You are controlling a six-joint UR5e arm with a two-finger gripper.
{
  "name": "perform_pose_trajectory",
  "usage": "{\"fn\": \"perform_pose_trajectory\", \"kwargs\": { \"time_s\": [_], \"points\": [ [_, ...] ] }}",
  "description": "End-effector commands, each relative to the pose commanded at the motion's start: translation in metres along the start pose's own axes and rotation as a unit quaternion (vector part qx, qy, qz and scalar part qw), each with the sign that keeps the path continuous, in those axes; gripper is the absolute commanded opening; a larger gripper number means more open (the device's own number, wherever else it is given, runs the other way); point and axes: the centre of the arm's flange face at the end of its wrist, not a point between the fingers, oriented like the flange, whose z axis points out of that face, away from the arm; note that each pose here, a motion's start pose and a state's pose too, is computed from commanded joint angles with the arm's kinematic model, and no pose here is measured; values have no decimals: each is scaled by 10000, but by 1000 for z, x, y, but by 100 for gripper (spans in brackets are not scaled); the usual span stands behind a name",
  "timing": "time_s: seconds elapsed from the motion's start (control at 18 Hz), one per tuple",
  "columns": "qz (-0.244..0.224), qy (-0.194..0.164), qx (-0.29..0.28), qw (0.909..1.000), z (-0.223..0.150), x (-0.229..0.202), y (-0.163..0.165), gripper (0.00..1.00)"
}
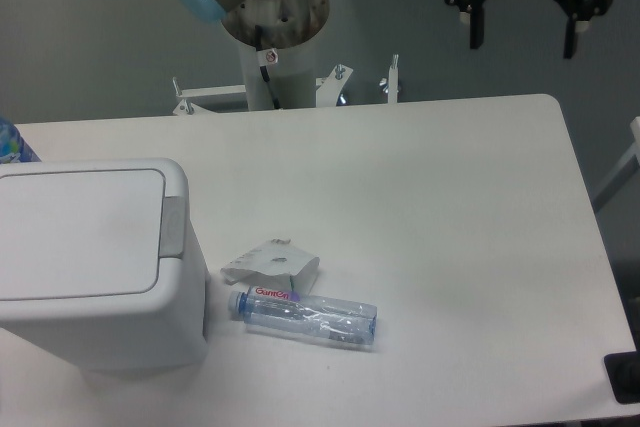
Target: Open the trash can
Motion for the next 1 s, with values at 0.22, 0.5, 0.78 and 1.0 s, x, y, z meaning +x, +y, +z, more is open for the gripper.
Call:
{"fn": "perform_pose_trajectory", "kwargs": {
  "time_s": [0.22, 0.5, 0.78, 1.0],
  "points": [
    [24, -5, 5, 10000, -1, 1, -1, 100],
    [-41, 38, 7, 10000, 4, 1, -2, 100],
    [-563, 19, 23, 9984, 15, 5, 0, 100],
    [-1282, 31, 111, 9917, 22, 15, -20, 100]
  ]
}}
